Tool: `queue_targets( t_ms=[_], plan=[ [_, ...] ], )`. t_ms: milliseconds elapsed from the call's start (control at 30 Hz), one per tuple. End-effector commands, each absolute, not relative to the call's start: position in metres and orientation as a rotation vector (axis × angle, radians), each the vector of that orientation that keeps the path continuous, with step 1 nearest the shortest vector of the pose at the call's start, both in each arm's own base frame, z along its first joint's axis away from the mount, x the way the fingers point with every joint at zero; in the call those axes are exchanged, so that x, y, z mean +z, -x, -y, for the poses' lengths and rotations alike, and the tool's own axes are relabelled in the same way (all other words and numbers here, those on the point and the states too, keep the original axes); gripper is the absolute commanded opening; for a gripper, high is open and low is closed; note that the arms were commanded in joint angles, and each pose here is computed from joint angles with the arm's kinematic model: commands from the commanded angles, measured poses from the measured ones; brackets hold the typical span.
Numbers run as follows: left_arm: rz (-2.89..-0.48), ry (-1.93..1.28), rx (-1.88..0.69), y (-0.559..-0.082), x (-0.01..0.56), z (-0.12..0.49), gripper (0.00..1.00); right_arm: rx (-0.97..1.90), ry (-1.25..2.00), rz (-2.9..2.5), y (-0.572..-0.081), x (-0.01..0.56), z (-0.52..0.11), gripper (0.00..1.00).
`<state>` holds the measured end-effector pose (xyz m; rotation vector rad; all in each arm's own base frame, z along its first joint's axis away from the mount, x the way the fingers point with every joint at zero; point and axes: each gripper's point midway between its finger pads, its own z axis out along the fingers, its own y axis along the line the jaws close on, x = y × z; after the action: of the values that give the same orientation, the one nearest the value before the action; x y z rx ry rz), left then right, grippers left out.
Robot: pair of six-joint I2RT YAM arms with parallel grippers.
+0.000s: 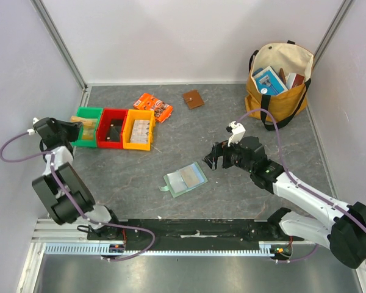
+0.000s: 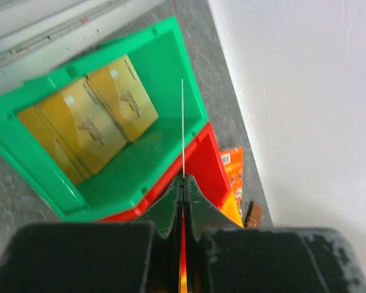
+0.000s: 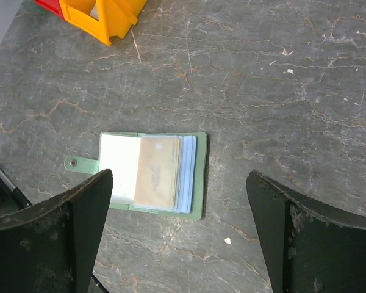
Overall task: Take the credit cards out of the card holder
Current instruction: Place the credit card in the storage box.
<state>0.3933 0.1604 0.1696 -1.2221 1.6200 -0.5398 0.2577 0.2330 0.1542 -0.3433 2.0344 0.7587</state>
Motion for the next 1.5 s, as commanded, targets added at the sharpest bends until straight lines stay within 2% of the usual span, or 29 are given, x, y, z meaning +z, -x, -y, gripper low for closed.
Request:
queue_targets(
  t_ms=[0, 133, 300, 833, 1100, 1267, 1467],
  plan=[
    [-1.601, 1.158, -0.466, -0.423, 0.176, -0.191, 0.02, 0.729, 0.372, -2.015, -0.26, 0.155, -0.23, 0.98],
    [-1.622, 1.216, -0.458, -0.44, 0.151, -0.207, 0.02, 0.729, 0.389, -2.023, -0.26, 0.152, -0.232, 0.97],
    [-1.648, 1.258, -0.57, -0.458, 0.122, -0.2, 0.02, 0.716, 0.396, -2.037, -0.263, 0.146, -0.233, 0.97],
    [-1.678, 1.353, -0.592, -0.475, 0.086, -0.163, 0.02, 0.715, 0.41, -2.064, -0.263, 0.136, -0.234, 0.97],
    [-1.734, 1.366, -0.462, -0.457, 0.093, -0.169, 0.41, 0.723, 0.411, -2.054, -0.261, 0.14, -0.235, 0.98],
    [-1.78, 1.307, -0.361, -0.436, 0.117, -0.169, 0.57, 0.722, 0.41, -2.054, -0.26, 0.143, -0.234, 0.97],
    [-1.906, 1.104, -0.345, -0.409, 0.16, -0.109, 0.6, 0.743, 0.419, -2.079, -0.257, 0.141, -0.237, 0.96]
  ],
)
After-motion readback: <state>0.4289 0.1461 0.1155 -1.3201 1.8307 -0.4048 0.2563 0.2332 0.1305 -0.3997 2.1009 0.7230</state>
